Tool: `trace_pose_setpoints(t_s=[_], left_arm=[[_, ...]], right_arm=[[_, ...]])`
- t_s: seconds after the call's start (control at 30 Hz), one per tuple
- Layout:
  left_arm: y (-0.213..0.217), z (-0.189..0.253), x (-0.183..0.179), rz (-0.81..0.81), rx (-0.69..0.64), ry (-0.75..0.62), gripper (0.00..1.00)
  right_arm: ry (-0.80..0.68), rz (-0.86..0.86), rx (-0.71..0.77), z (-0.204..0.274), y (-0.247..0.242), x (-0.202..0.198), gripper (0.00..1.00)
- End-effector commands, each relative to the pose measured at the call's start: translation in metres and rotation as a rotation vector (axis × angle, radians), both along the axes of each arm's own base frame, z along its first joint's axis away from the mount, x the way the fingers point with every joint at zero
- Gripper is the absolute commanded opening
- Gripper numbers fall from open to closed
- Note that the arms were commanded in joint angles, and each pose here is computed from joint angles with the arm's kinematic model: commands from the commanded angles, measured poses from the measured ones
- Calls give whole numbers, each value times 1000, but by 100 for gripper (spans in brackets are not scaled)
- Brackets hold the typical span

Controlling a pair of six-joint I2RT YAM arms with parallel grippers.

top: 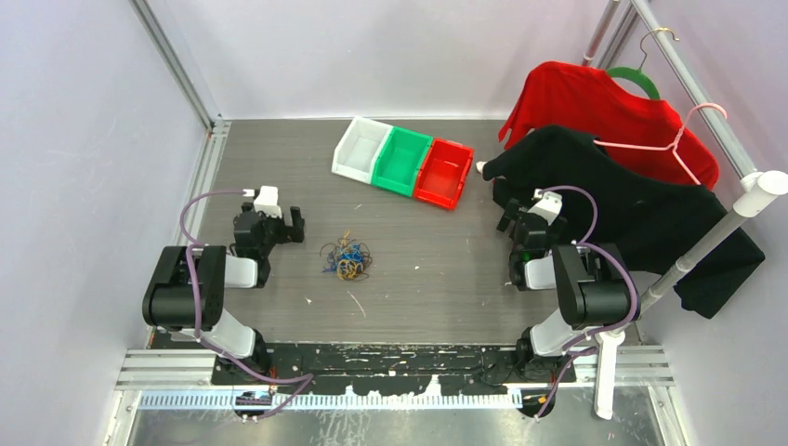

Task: Untangle the cables
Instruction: Move the bin to the center of the board.

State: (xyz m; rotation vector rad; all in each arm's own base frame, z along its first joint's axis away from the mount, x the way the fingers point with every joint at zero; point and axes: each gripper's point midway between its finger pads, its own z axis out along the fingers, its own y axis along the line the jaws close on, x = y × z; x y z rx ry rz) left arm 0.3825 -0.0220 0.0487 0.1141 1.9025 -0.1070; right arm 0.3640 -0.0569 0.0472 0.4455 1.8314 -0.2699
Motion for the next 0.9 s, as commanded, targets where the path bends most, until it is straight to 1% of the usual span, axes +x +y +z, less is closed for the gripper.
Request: trace_pose_setpoints(t_s=[0.0,0.37,0.4,0.47,0.53,0.6,0.7,0.8,0.87], left_arm=[[3,20,9,12,16,-72,100],[3,20,9,12,16,-69,99],[3,20,9,12,16,-71,99],[5,22,10,20,9,-72,100],[8,25,10,26,1,-46,99],[8,27,12,25,1,11,100],[8,30,15,-1,35,166,100],[7,40,17,-63,90,287,100],[2,47,13,-122,94,356,100]], right_arm=[[-87,-6,7,23,0,12,100],[-88,-5,10,24,0,12,100],[-107,-51,0,30,-6,11,100],[-109,-85,1,43,-9,7,100],[-80,-96,-15,56,-7,5,100],[-83,-81,-4,69,-3,2,100],[-45,-101,102,77,4,-8,100],[19,-54,213,82,25,-9,100],[8,-4,268,95,43,-7,100]])
